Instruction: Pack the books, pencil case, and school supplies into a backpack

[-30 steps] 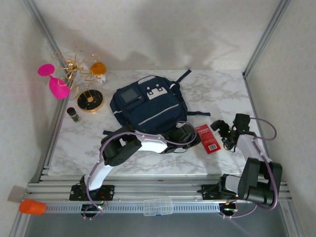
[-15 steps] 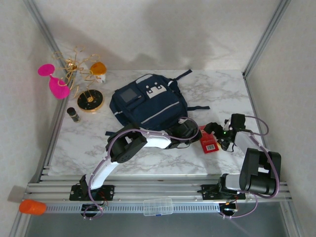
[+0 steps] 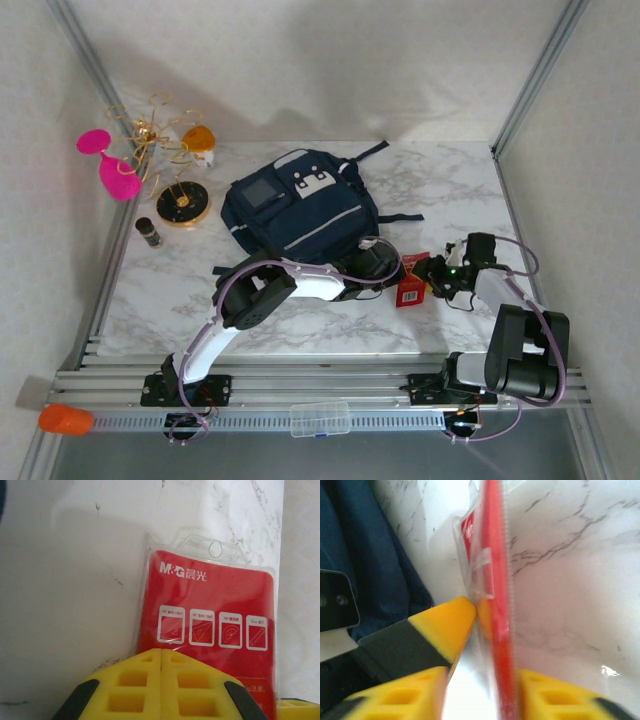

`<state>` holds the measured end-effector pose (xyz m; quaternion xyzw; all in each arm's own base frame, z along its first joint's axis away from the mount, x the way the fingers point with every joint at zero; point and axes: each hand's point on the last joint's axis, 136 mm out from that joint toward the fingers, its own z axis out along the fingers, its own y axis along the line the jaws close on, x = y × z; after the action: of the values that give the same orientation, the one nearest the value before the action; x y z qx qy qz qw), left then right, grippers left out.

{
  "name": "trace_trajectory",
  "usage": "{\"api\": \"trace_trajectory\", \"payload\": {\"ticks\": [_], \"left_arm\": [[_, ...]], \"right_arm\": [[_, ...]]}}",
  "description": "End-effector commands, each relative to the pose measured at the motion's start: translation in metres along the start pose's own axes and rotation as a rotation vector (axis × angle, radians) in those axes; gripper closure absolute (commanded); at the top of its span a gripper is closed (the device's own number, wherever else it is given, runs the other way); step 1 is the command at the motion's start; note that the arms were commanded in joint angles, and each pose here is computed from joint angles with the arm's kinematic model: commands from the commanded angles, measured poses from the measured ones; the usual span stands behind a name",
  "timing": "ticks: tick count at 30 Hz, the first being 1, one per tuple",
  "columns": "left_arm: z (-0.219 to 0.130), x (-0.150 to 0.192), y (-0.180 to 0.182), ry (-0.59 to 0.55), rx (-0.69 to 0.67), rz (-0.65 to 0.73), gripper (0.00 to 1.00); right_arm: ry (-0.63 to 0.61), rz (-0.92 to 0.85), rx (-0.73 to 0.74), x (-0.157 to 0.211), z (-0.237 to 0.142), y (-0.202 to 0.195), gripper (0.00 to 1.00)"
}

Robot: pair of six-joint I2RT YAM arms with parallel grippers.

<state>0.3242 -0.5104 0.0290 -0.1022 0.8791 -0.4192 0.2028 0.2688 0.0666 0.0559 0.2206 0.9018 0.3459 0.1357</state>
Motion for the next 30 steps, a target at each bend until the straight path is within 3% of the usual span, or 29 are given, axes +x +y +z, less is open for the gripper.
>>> {"api": "trace_trajectory", "payload": {"ticks": [1,5,7,9,13,16,22,27,30], "left_arm": [[-0.007,-0.003,0.030,0.006,-0.132,0.022,1.00],[-0.016,-0.007,0.006,0.006,-0.101,0.061,1.00],[-0.024,0.000,-0.014,0.067,-0.039,0.037,0.97],[-0.044,0.012,-0.038,0.109,0.057,0.041,0.88],[-0.103,0.011,-0.052,0.085,0.053,0.166,0.78],[-0.151,-0.004,-0.064,0.027,0.043,0.287,0.70],[-0.226,-0.084,-0.033,-0.275,-0.329,0.640,0.49],[-0.219,-0.111,0.002,-0.233,-0.607,0.888,0.37],[-0.206,-0.112,0.018,-0.179,-0.700,1.000,0.32]], "right_arm": [[-0.011,0.000,-0.044,-0.001,-0.002,0.004,0.79],[-0.046,-0.013,-0.066,-0.008,-0.012,0.012,1.00],[-0.082,-0.026,-0.078,-0.015,-0.021,0.019,1.00],[-0.126,-0.039,-0.052,-0.023,-0.033,0.021,1.00],[-0.233,-0.070,0.001,-0.039,-0.061,0.032,1.00],[-0.260,-0.094,-0.069,-0.042,-0.075,0.055,1.00],[-0.204,-0.134,-0.246,-0.035,-0.082,0.104,1.00],[-0.165,-0.170,-0.304,-0.029,-0.076,0.131,1.00],[-0.154,-0.177,-0.333,-0.030,-0.073,0.138,1.00]]}}
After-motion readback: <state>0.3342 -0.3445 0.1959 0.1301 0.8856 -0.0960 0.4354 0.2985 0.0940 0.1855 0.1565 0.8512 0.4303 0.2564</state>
